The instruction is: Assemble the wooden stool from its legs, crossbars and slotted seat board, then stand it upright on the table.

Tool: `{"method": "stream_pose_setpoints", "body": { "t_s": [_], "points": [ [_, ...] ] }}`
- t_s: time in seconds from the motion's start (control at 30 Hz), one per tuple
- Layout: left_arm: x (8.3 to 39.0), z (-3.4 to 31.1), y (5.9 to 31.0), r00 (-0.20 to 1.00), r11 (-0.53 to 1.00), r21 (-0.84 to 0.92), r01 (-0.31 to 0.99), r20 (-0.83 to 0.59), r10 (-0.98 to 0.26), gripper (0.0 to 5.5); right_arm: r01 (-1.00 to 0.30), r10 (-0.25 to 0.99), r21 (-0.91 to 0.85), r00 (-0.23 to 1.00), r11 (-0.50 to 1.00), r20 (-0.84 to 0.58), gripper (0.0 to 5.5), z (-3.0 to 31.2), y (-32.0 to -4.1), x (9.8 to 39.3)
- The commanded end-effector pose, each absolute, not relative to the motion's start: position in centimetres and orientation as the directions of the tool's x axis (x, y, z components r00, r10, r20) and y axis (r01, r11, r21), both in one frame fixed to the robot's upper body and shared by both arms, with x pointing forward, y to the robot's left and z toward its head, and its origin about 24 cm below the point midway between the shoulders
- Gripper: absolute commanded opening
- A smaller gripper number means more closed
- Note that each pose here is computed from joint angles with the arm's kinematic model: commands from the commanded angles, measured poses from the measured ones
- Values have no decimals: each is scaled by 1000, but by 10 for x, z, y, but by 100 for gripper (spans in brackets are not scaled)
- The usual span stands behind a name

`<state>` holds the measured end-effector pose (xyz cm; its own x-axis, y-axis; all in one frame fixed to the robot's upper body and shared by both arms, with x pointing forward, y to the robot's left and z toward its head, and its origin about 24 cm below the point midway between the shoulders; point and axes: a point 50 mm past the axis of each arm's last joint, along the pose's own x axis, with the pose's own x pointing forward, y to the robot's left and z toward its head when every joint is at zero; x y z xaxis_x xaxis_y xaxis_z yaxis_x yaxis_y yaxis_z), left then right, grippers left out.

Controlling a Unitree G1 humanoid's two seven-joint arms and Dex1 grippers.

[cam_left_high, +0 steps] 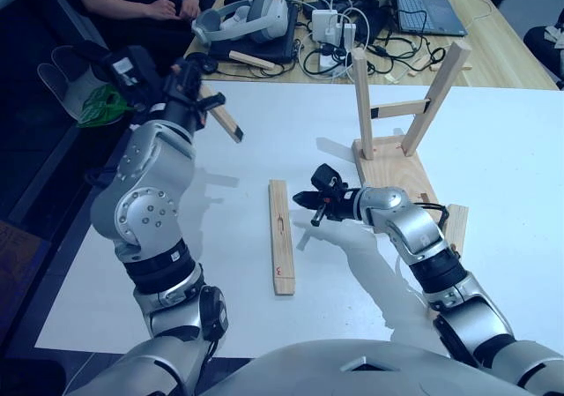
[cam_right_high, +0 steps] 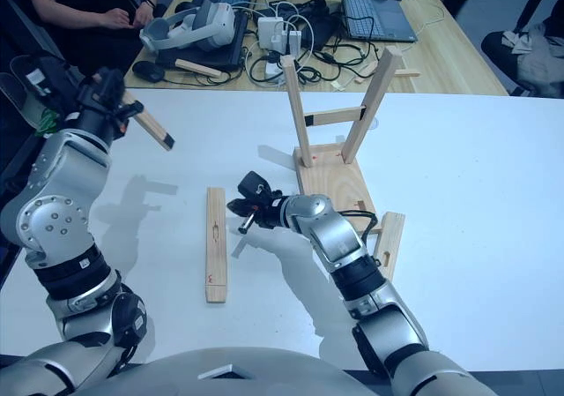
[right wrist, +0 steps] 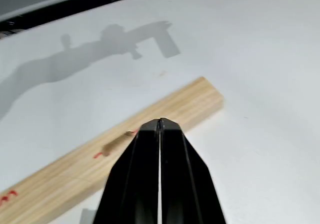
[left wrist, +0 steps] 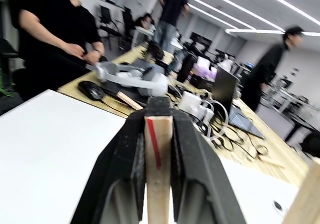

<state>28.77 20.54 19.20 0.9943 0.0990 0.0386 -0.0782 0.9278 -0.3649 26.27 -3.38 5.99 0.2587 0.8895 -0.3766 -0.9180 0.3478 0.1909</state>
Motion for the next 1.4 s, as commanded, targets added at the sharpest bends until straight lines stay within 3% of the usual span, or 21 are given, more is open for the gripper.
{"method": "stream_pose_setpoints", "body": {
  "t_s": [0.03, 0.2, 0.37, 0.5, 0.7, 0.93, 1.13, 1.3, 1.4],
  "points": [
    [294, 199, 204, 988, 919, -387, -76, 95, 122, 43, -942, 898, 244, 111, 232, -426, 0, 61, -26, 261],
    [299, 199, 200, 986, 909, -412, -71, 109, 127, 43, -946, 888, 299, -29, 123, -459, 0, 59, -2, 267],
    [303, 199, 194, 983, 895, -440, -70, 122, 137, 43, -971, 790, 197, -16, 134, -613, 0, 43, 11, 274],
    [304, 197, 192, 982, 889, -453, -73, 126, 144, 43, -975, 721, 123, 50, 186, -691, 0, 34, 12, 283],
    [306, 198, 190, 978, 883, -465, -72, 139, 153, 43, -895, 575, 2, 285, 446, -767, 0, 11, 0, 307],
    [307, 199, 189, 977, 881, -468, -75, 144, 160, 43, -746, 531, -60, 525, 663, -666, 0, 16, -8, 332],
    [307, 199, 186, 975, 887, -457, -71, 154, 158, 43, -681, 618, -22, 678, 732, -397, 0, 51, -8, 349],
    [306, 198, 186, 974, 889, -452, -72, 159, 159, 43, -752, 688, -18, 612, 659, -390, 0, 66, -36, 320],
    [307, 199, 184, 975, 891, -449, -59, 166, 148, 43, -739, 629, -63, 613, 671, -478, 0, 69, -74, 292]
  ]
}}
